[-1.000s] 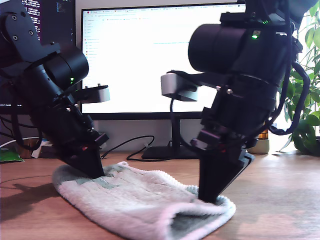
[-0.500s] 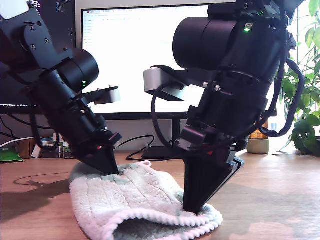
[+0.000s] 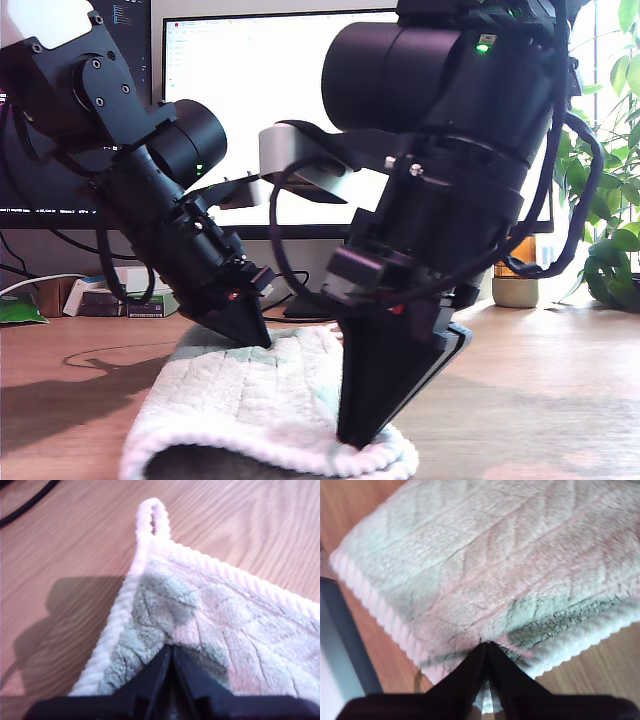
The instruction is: Fold the tea towel to a neat square and place it to the right
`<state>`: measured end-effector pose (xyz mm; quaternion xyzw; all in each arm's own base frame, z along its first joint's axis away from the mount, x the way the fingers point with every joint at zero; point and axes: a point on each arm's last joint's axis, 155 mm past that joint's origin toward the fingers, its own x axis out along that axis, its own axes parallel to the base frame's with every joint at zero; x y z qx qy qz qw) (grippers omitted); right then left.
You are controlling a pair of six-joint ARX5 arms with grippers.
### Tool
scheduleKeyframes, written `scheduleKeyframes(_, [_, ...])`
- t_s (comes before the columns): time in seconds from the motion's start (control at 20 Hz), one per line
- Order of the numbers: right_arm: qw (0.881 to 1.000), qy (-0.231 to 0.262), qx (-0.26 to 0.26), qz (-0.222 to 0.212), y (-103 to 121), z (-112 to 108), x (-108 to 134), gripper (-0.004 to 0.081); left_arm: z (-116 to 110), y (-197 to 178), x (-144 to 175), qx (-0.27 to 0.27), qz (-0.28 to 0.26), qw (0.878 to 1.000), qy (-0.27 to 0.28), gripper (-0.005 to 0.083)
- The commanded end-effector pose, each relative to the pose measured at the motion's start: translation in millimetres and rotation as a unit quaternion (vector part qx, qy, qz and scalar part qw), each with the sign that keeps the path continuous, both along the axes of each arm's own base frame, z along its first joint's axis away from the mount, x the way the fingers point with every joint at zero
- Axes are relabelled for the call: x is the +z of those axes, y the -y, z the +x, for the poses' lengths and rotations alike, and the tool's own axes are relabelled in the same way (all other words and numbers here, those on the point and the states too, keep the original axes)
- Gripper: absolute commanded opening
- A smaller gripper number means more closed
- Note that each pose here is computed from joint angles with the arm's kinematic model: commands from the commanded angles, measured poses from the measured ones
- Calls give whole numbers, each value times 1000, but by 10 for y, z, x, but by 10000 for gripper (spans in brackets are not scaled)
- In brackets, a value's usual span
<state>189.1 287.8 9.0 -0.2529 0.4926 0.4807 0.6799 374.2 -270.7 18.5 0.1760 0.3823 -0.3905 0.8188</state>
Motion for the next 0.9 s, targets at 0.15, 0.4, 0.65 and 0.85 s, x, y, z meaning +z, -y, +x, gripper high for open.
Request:
scheduleKeyframes(0.15, [1000,-13,2,0,-27,-142,-101,-12,-224,54,-344,-21,17,999,-39,-21])
scheduleKeyframes(0.4, [1000,-7,-3,11,-88,-113,-75,-12,-243,193,-284,-37,0,999,-28,-22])
scheduleKeyframes(0.65, [1000,-5,-4,11,-84,-96,-74,-12,-259,234,-274,-39,-2,999,-27,-21])
scheduleKeyframes(0.85, [1000,-4,-4,11,-83,-94,-74,-12,-178,182,-248,-27,4,999,-22,-21])
